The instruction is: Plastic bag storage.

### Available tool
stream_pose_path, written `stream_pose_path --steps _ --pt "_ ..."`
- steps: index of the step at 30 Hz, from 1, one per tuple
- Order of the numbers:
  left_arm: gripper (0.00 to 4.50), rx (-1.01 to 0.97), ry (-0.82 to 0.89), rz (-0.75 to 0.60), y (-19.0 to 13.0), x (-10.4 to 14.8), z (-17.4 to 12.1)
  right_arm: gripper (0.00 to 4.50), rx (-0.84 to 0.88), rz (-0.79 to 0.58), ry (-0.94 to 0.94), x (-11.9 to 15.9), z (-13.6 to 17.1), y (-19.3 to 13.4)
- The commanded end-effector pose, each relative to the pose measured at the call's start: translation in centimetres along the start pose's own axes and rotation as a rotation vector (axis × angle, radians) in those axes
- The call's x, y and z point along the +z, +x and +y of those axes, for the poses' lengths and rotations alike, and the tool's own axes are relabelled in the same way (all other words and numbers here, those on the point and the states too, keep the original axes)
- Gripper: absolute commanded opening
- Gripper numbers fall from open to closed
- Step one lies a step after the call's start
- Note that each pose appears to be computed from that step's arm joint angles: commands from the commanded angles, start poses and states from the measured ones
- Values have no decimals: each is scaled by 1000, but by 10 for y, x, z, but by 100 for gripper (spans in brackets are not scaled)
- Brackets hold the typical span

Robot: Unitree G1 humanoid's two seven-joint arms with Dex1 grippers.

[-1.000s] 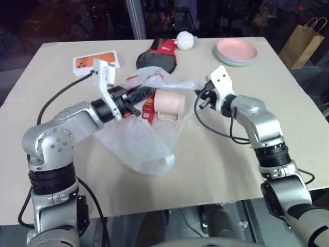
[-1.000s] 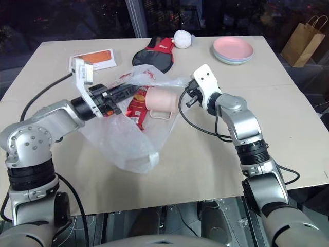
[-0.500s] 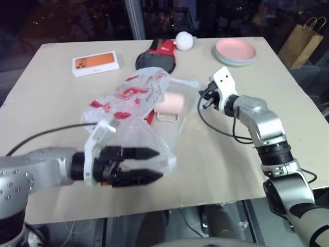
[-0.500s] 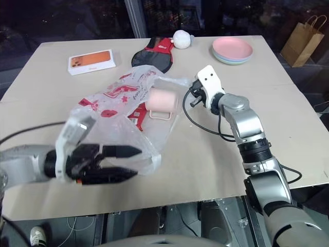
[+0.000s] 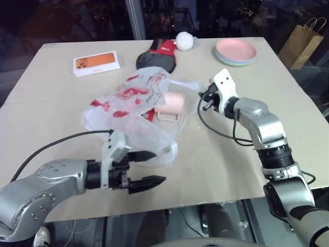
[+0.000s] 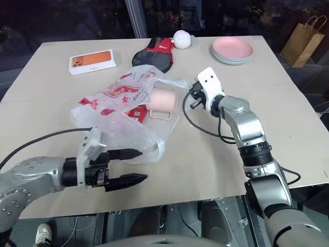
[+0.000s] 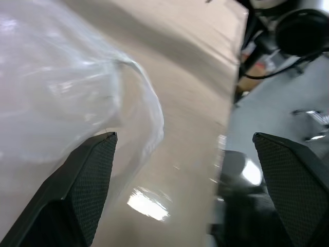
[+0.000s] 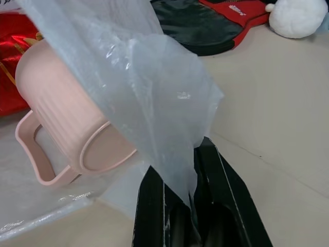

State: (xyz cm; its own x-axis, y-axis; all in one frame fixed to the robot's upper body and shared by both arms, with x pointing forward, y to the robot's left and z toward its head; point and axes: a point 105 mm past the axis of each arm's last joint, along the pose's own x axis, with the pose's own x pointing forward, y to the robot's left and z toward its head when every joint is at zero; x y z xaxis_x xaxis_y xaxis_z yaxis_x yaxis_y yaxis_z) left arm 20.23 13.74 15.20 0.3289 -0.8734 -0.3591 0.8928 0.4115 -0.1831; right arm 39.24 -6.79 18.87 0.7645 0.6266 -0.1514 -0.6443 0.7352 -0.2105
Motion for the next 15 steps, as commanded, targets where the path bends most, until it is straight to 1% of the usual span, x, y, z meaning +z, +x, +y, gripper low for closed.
stream_pose_path --steps 1,4,7,9,11,13,15 --pt "441 -26 18 3 13 2 1 0 -23 -45 -16 15 -4 -8" --pt "441 -29 6 15 32 1 9 0 -27 -37 -20 15 -4 -9" --pt "441 -18 -3 25 42 1 17 0 -31 -33 -21 15 -2 -10" --pt "387 -37 -4 24 45 2 18 0 -34 -32 -18 16 -2 -9" --pt "307 -54 -7 10 46 4 19 0 -36 -31 -17 16 -2 -8" --pt "210 -57 -2 -32 45 10 21 0 -37 -31 -14 15 -2 -8" --pt "113 -62 -15 -121 41 22 22 0 -41 -30 -3 13 -4 -6"
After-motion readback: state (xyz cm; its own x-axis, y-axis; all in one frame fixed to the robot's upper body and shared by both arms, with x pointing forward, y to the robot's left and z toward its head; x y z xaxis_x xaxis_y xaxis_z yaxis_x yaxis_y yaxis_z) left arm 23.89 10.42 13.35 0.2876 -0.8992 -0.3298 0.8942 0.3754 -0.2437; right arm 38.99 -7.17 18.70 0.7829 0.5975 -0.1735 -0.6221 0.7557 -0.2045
